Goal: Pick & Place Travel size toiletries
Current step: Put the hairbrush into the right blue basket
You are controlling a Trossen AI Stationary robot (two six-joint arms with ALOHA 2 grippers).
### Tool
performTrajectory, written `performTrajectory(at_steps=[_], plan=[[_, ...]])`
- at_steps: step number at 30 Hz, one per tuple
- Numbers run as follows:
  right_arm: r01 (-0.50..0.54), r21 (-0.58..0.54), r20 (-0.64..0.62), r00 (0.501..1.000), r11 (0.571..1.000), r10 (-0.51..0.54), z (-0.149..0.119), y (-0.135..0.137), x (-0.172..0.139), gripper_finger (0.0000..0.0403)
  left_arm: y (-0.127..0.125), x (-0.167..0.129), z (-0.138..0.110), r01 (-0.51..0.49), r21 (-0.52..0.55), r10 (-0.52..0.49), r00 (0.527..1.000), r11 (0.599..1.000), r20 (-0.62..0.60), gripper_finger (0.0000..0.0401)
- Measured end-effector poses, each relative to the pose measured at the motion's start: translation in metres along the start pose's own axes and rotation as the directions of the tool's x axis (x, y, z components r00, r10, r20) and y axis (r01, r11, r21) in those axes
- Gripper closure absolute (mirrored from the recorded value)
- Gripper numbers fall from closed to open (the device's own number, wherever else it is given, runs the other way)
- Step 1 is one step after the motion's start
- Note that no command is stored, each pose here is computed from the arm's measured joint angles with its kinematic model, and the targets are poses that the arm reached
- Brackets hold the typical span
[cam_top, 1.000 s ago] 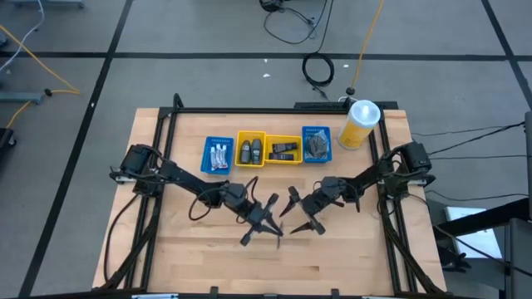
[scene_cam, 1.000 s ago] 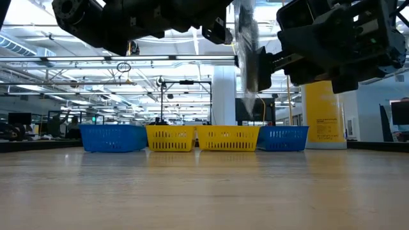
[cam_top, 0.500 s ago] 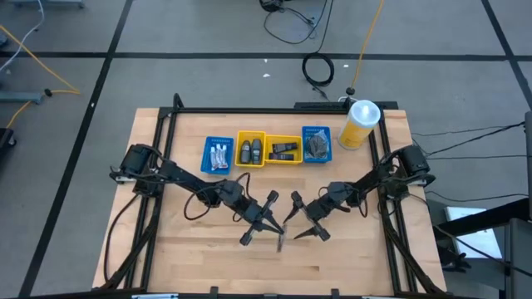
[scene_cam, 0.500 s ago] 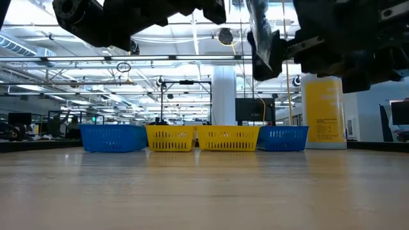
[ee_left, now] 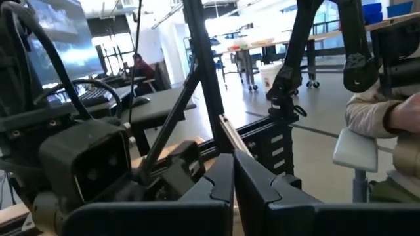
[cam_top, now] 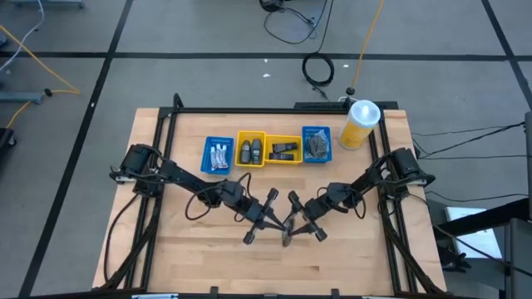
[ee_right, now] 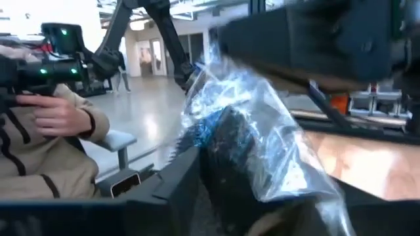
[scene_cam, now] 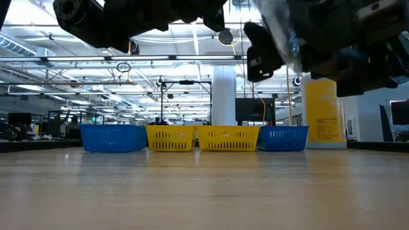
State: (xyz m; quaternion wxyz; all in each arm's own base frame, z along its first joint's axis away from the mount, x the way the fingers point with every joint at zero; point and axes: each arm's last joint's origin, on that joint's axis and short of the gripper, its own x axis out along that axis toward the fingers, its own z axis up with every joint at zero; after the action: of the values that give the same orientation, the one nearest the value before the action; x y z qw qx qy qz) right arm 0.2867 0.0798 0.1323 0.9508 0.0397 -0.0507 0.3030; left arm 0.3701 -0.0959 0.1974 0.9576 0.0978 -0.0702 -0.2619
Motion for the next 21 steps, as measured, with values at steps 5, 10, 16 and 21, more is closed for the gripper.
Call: performTrajectory(at_steps=[5, 10, 16, 21], plan=[[0.014, 0.006, -0.017, 1.0, 1.0, -0.014, -0.003, -0.001, -0.005, 0.0318, 0.005, -0.002, -0.005, -0.009, -0.063, 0.007, 0.999, 0.998, -0.042, 0.037], [0.066, 0.062, -0.06, 0.996, 0.996, -0.062, -0.008, -0.008, -0.023, 0.0386, 0.014, -0.006, -0.004, -0.036, -0.134, 0.026, 0.997, 0.99, -0.07, 0.0302], [0.259, 0.114, -0.086, 0.964, 0.959, -0.251, 0.001, -0.01, -0.066, 0.0373, 0.018, -0.023, 0.022, -0.108, -0.238, 0.051, 0.971, 0.965, -0.234, 0.0209], [0.52, 0.031, -0.049, 0.854, 0.854, -0.518, 0.02, 0.002, -0.107, 0.0391, 0.005, -0.044, 0.037, -0.349, -0.237, 0.188, 0.838, 0.907, -0.513, 0.0174]])
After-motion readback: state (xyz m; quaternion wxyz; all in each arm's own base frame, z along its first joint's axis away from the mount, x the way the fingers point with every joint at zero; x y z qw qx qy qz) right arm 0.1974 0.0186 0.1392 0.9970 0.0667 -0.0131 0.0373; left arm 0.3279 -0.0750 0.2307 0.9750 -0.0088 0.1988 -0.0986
